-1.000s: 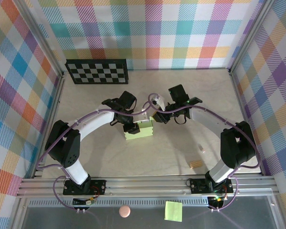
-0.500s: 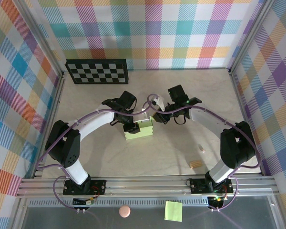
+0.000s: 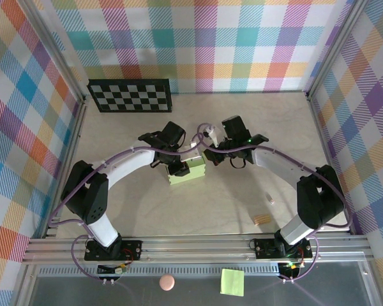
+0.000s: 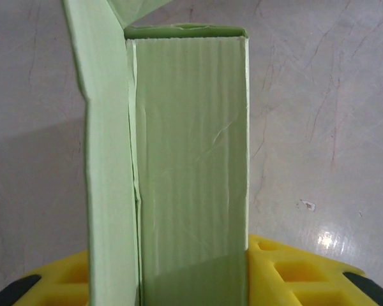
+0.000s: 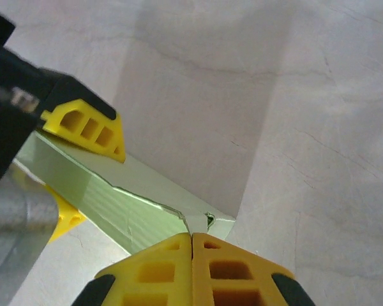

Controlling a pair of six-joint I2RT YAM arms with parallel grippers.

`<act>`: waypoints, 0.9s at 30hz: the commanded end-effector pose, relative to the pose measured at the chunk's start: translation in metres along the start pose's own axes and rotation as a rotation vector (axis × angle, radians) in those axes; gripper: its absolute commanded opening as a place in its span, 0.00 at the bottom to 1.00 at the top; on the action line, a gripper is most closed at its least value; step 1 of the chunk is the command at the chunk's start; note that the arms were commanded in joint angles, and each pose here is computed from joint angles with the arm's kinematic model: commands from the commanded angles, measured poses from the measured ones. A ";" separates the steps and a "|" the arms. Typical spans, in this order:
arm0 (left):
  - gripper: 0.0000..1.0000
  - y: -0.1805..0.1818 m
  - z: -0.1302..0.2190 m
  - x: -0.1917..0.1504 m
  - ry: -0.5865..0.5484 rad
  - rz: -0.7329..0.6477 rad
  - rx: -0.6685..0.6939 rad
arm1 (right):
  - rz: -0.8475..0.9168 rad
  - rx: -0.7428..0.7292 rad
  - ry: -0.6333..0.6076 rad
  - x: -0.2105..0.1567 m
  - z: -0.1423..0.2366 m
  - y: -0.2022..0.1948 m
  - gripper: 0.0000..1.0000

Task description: Fold the paper box

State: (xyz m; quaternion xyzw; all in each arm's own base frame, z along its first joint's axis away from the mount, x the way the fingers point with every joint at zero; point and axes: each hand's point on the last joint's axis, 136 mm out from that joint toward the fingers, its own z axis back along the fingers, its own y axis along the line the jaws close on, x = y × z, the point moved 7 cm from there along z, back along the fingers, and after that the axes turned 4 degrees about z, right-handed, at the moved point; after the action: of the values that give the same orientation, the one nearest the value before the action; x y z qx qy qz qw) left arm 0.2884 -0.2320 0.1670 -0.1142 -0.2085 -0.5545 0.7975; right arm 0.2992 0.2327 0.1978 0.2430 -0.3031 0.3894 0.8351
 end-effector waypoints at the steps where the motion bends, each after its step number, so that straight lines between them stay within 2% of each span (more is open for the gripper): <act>1: 0.41 0.007 -0.007 0.004 0.015 0.014 0.047 | -0.141 -0.068 -0.028 -0.001 0.004 -0.001 0.00; 12: 0.42 0.010 -0.009 0.009 0.008 0.030 0.059 | -0.242 -0.133 -0.062 -0.005 -0.003 0.010 0.00; 21: 0.42 0.012 -0.010 0.010 0.013 0.041 0.069 | -0.238 -0.144 -0.056 -0.012 -0.012 0.014 0.00; 27: 0.42 0.013 -0.008 0.010 0.010 0.040 0.074 | -0.184 -0.202 -0.034 -0.025 -0.016 0.009 0.00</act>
State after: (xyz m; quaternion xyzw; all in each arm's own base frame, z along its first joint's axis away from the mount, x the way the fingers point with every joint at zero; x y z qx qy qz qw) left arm 0.2991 -0.2353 0.1667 -0.0960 -0.2172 -0.5326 0.8124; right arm 0.2945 0.2419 0.1900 0.2174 -0.3542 0.2626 0.8708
